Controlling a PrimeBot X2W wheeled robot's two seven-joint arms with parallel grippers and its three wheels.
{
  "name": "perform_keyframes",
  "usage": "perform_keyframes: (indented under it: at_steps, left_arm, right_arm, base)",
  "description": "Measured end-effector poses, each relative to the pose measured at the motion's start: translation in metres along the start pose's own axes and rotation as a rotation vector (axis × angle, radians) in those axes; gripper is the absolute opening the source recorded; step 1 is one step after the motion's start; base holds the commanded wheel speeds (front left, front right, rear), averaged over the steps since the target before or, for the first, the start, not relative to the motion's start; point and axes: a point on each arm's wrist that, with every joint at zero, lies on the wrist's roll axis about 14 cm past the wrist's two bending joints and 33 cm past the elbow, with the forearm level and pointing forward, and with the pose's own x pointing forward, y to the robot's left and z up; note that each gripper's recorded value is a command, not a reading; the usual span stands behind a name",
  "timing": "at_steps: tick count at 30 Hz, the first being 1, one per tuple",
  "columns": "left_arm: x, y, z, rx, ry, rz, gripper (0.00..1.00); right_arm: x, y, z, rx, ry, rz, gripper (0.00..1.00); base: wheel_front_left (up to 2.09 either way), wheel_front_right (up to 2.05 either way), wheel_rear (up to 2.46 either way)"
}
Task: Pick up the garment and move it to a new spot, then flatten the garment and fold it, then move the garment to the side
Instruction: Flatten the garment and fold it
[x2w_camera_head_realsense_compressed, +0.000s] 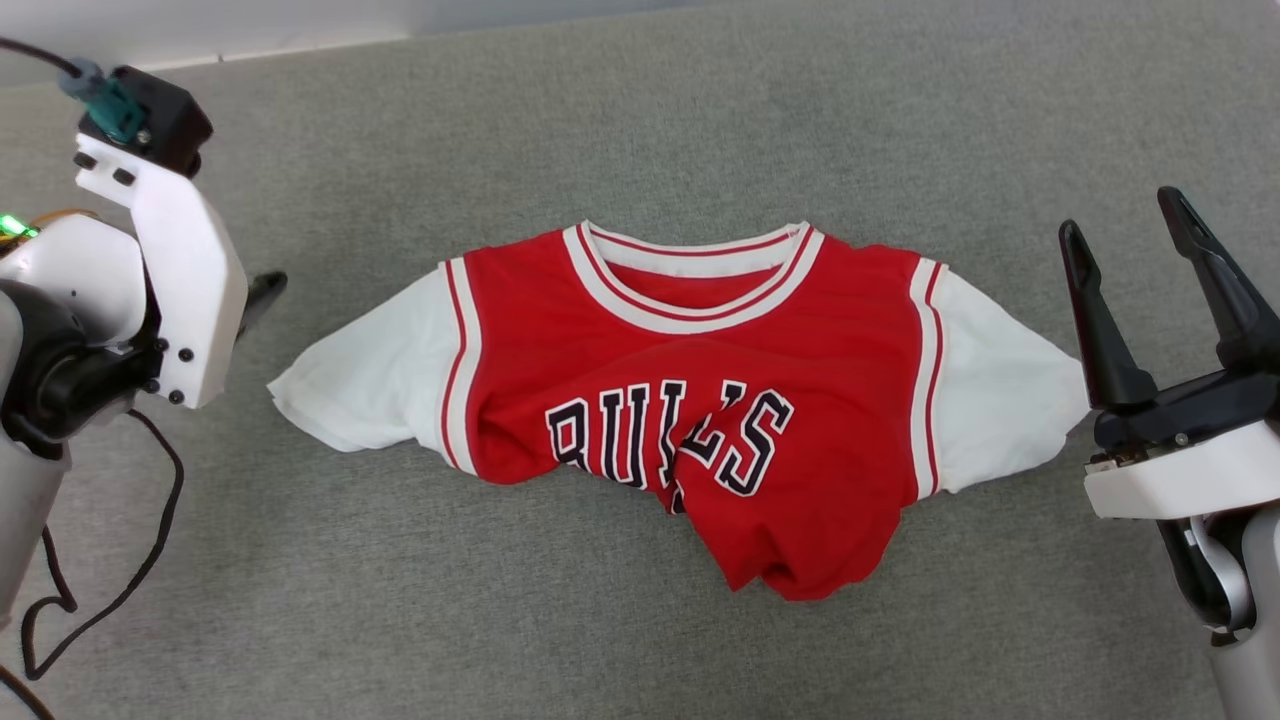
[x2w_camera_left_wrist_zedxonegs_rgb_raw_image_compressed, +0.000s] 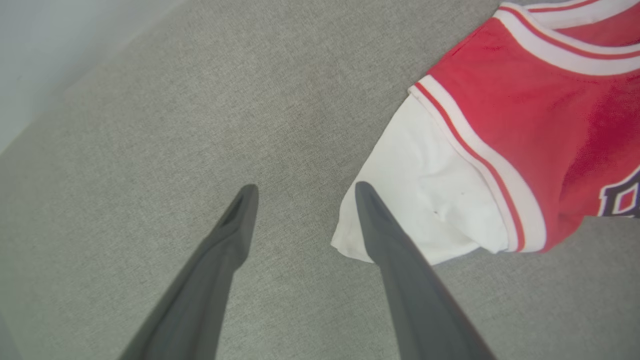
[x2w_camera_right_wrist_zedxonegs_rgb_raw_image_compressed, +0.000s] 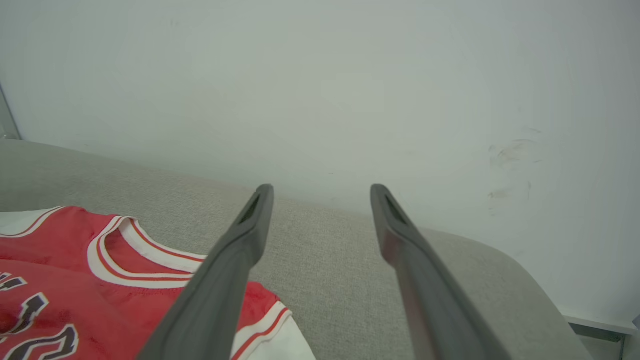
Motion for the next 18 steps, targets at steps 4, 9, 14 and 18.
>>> perform_keyframes:
  at_steps: [4,9,14,18]
  left_arm:
    - [0.016,-0.009,-0.021,0.014,0.150,-0.057,1.00]
    - [0.037,-0.016,-0.056,0.040,0.316,-0.099,1.00]
    - [0.051,-0.023,-0.085,0.037,0.437,-0.143,1.00]
    - [0.054,-0.027,-0.090,0.038,0.453,-0.162,0.36]
  right_arm:
    - [0.003,0.000,-0.009,0.001,0.020,0.001,1.00]
    - [0.008,0.001,-0.019,0.001,0.039,0.007,1.00]
    - [0.009,0.001,-0.031,-0.002,0.066,0.007,1.00]
    - [0.013,-0.001,-0.032,-0.004,0.064,0.004,1.00]
  base:
    - [0.00,0.00,0.00]
    - [0.00,0.00,0.00]
    - [0.00,0.00,0.00]
    - [0.00,0.00,0.00]
